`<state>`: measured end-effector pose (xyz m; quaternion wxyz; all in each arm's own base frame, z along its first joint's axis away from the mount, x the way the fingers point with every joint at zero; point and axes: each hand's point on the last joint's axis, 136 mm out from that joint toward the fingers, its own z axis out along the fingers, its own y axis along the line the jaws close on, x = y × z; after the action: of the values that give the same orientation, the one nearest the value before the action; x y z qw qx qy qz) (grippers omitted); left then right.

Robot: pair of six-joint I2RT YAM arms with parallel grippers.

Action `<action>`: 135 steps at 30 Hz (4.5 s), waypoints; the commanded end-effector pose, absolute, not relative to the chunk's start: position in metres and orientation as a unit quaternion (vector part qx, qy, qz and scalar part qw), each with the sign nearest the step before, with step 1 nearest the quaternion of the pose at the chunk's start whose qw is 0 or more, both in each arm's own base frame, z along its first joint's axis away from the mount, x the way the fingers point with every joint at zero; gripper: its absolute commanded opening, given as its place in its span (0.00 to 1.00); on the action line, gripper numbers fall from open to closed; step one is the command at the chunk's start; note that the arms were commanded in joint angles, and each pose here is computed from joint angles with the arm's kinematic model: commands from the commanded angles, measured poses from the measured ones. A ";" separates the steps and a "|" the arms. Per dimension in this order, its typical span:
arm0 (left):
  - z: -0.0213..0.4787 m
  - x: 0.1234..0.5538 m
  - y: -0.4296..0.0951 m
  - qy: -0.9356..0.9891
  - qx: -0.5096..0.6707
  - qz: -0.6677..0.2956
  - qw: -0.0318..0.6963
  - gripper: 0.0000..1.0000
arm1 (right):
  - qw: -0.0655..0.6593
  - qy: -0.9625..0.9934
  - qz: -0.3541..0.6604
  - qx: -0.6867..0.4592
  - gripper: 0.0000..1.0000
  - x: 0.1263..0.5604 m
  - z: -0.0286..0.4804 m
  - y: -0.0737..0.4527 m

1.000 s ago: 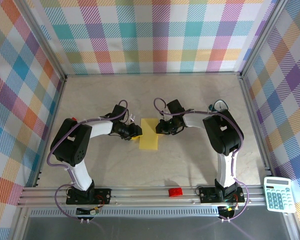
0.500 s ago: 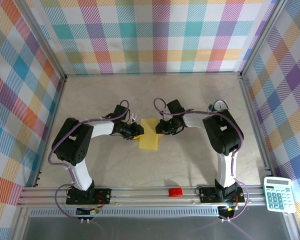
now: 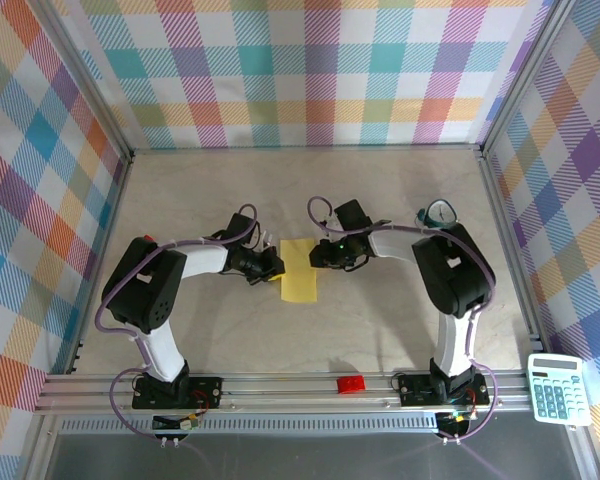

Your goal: Fold a paper plane with a square sheet of paper (fold left side to right side)

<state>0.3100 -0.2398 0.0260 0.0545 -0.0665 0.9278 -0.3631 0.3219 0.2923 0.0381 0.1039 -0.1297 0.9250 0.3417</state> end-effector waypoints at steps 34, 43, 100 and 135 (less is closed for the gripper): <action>0.044 0.290 -0.246 0.919 -0.124 -0.375 0.014 0.00 | 0.339 0.779 0.041 -0.526 0.75 0.213 0.052 0.356; 0.045 0.290 -0.246 0.920 -0.123 -0.373 0.014 0.00 | 0.340 0.777 0.045 -0.528 0.56 0.215 0.048 0.364; 0.021 0.334 -0.256 0.952 0.005 -0.305 0.012 0.06 | 0.166 0.855 0.410 -0.270 0.00 0.225 0.059 0.353; -0.010 0.324 -0.248 0.972 0.035 -0.234 0.003 0.00 | 0.133 0.927 0.281 -0.210 0.00 0.259 0.032 0.316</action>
<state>0.3402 -0.2612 0.0199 0.0387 0.0370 0.9560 -0.2884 0.2546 0.3198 0.0352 0.1327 -0.2086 0.9222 0.2974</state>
